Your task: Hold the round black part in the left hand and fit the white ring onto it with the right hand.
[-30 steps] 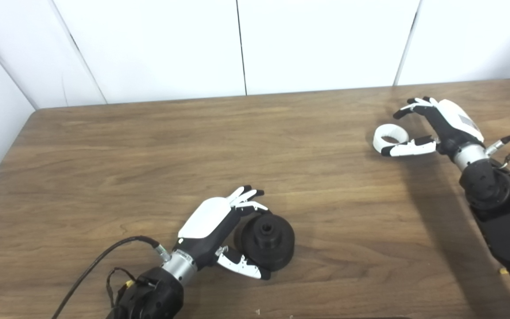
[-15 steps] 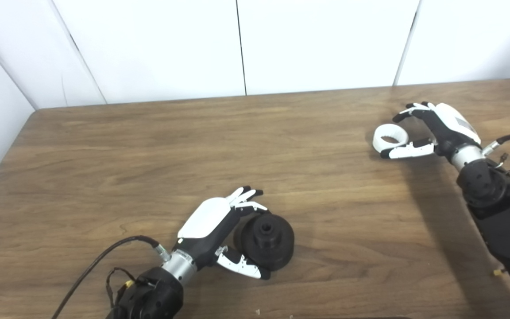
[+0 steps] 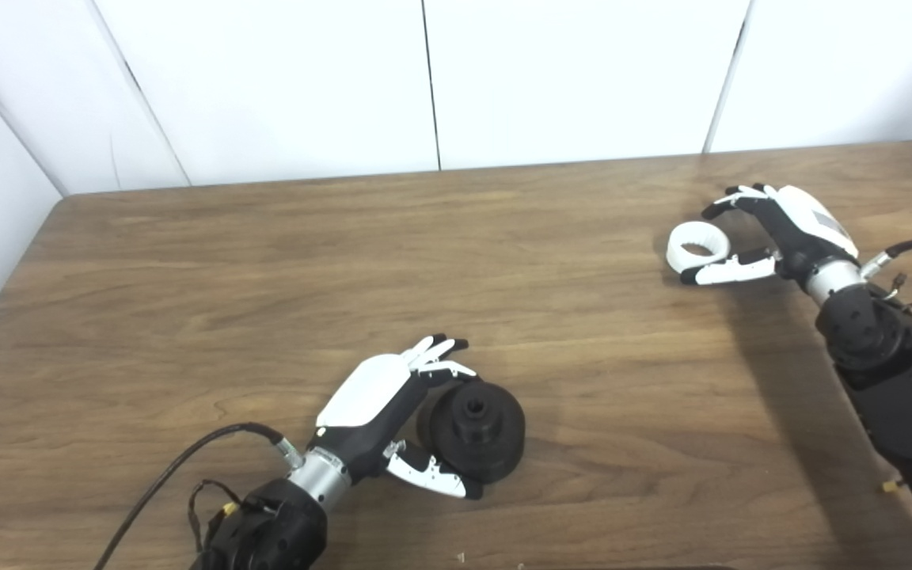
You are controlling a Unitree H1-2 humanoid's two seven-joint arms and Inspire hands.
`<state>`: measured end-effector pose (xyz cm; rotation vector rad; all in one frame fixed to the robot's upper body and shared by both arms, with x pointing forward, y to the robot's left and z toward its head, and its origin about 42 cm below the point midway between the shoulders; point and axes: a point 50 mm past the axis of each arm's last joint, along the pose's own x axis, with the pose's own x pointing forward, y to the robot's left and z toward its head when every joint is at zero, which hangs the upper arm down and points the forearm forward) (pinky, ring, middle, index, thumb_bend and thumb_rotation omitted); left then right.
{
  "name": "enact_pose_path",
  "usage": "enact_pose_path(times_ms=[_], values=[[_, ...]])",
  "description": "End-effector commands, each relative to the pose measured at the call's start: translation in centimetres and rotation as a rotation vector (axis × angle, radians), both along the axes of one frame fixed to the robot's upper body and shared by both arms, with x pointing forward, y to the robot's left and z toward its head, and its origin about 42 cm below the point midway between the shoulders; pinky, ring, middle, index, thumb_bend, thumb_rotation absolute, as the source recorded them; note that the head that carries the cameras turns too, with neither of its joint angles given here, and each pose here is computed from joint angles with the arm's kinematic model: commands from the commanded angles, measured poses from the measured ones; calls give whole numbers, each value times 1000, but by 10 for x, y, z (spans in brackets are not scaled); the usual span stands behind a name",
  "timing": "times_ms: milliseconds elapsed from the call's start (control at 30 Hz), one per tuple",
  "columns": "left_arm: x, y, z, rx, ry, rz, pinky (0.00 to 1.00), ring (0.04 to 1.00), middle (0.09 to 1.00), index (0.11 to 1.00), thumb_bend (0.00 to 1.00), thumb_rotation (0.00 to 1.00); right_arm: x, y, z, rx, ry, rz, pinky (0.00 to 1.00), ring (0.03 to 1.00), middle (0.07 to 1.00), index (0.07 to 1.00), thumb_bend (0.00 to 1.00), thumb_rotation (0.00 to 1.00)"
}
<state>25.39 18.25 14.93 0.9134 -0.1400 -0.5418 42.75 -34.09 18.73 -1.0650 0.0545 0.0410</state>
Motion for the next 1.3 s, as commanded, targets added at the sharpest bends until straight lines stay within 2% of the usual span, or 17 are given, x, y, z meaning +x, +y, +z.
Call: enact_pose_path(times_ms=[0,867,1267], values=[[0,2,6,5,-23,1,957,1000,964,693,897,215,12,0,32,-15,-111,24,1000,1000,924,715,1000,377],[-1,1,7,-5,-14,8,948,1000,963,699,897,211,13,6,26,-22,-157,34,1000,999,883,592,901,209],[-2,0,6,2,-8,10,980,1000,967,703,896,206,11,4,24,-11,-186,44,994,974,865,568,849,285]])
